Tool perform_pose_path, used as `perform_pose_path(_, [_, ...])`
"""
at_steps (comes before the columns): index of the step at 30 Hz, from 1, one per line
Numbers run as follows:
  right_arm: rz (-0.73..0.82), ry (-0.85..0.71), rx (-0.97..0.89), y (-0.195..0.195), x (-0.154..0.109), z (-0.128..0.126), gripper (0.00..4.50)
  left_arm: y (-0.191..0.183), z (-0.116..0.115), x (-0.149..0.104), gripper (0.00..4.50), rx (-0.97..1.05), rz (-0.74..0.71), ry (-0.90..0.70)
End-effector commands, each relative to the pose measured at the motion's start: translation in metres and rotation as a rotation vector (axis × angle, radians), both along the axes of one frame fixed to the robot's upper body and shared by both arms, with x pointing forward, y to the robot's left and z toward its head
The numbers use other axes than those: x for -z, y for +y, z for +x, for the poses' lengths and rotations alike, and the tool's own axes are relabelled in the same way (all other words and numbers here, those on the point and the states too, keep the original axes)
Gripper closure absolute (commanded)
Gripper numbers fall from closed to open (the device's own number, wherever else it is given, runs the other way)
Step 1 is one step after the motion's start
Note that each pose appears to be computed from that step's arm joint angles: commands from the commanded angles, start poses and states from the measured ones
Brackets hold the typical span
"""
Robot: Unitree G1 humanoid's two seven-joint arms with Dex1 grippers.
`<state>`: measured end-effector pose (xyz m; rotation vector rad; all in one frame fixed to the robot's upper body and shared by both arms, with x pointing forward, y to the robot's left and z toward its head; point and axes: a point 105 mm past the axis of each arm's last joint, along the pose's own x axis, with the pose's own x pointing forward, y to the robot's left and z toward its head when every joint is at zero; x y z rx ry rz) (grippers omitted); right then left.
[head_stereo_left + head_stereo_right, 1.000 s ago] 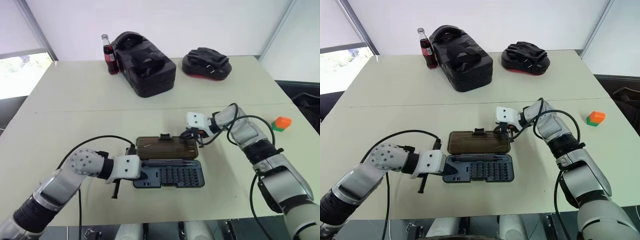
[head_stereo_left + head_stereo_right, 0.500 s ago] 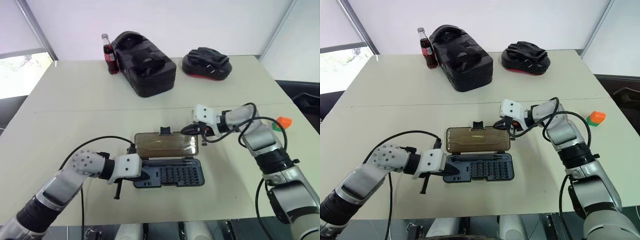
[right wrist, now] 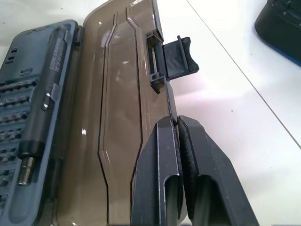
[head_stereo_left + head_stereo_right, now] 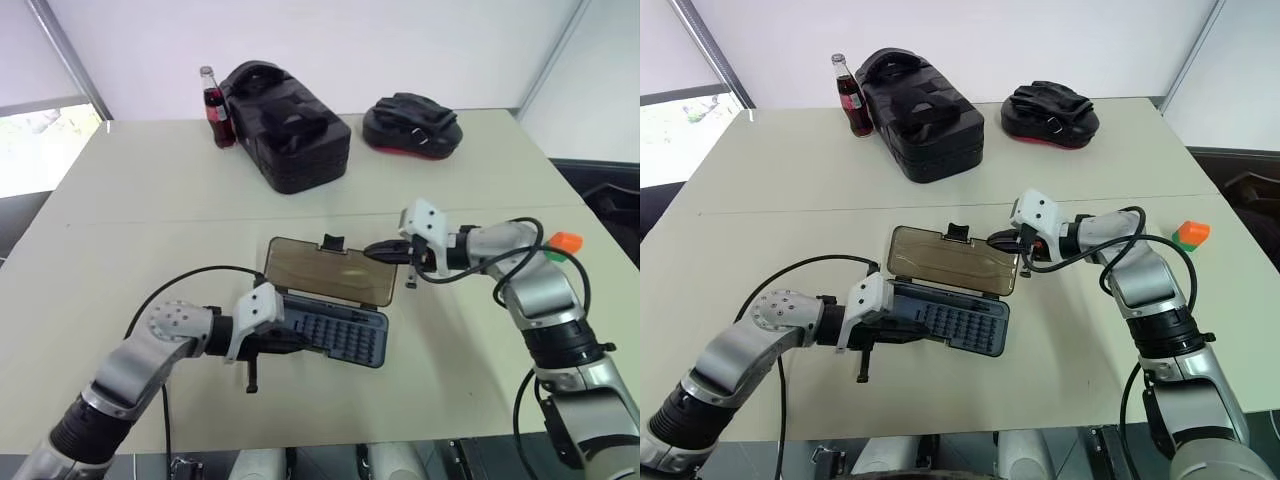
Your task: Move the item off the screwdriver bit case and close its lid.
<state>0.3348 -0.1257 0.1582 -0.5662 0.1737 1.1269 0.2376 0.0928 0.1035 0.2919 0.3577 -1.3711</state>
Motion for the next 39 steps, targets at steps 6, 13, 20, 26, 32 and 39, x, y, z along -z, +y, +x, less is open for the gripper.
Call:
perform_pose_path(6, [-0.154, -0.065, -0.069, -0.014, 0.017, 0.003, 4.45, -0.008, 0.008, -0.052, 4.5, 0.002, -0.156, -0.031])
perform_pose_path(13, [-0.16, -0.093, -0.08, -0.016, 0.017, 0.009, 4.45, 0.003, 0.015, -0.072, 4.5, -0.019, -0.148, -0.05])
perform_pose_path(20, [-0.179, -0.184, -0.098, -0.015, 0.011, 0.012, 4.45, 0.039, 0.042, -0.062, 4.5, -0.186, -0.082, -0.108])
perform_pose_path(26, [-0.159, -0.219, -0.098, -0.011, 0.004, 0.008, 4.45, 0.082, 0.099, -0.053, 4.5, -0.497, -0.112, -0.21])
perform_pose_path(32, [-0.159, -0.222, -0.084, -0.011, 0.004, 0.009, 4.45, 0.074, 0.121, -0.035, 4.5, -0.524, -0.116, -0.181])
perform_pose_path(39, [-0.154, -0.209, -0.059, -0.011, 0.004, 0.01, 4.45, 0.048, 0.126, -0.009, 4.5, -0.416, -0.062, -0.123])
